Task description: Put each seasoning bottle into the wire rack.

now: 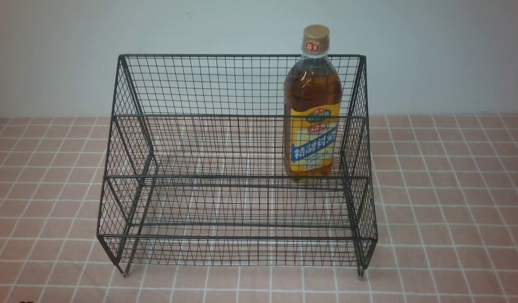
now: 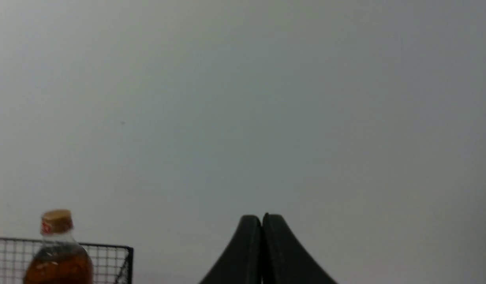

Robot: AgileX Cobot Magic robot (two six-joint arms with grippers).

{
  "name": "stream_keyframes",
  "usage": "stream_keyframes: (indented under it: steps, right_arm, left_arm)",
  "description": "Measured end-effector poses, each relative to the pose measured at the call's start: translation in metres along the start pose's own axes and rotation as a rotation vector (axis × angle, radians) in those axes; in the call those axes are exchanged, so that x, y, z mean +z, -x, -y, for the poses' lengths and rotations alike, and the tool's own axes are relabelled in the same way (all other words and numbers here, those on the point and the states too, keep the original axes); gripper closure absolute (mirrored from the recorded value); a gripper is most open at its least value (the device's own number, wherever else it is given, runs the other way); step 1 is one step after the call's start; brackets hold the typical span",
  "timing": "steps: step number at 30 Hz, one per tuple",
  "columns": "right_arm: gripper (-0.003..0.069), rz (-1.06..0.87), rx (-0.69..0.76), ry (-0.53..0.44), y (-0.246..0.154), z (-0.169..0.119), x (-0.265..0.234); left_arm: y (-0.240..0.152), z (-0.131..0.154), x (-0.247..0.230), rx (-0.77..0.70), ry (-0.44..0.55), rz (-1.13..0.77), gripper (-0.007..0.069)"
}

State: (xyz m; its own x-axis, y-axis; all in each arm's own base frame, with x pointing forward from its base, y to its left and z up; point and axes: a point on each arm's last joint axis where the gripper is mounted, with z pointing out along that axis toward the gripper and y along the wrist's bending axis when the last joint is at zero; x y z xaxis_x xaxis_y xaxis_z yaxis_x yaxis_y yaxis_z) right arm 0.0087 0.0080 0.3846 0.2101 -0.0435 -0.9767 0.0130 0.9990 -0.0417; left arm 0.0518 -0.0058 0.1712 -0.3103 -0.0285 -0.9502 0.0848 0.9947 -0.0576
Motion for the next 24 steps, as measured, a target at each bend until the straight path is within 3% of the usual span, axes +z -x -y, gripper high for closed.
stream_keyframes:
  steps: [6, 11, 21, 24]
  right_arm:
    - [0.0672, -0.111, -0.109, -0.038, -0.033, 0.005, 0.010]
    - [0.0672, -0.210, -0.142, -0.044, -0.086, 0.006, 0.013]
    - [0.0672, -0.411, -0.134, 0.029, -0.205, -0.001, 0.002]
    - [0.0672, -0.414, -0.130, 0.028, -0.208, -0.001, 0.002]
  left_arm:
    - [0.000, 0.000, 0.000, 0.000, 0.000, 0.000, 0.0632]
    - [0.000, 0.000, 0.000, 0.000, 0.000, 0.000, 0.0632]
    - [0.000, 0.000, 0.000, 0.000, 0.000, 0.000, 0.0632]
    - [0.000, 0.000, 0.000, 0.000, 0.000, 0.001, 0.0632]
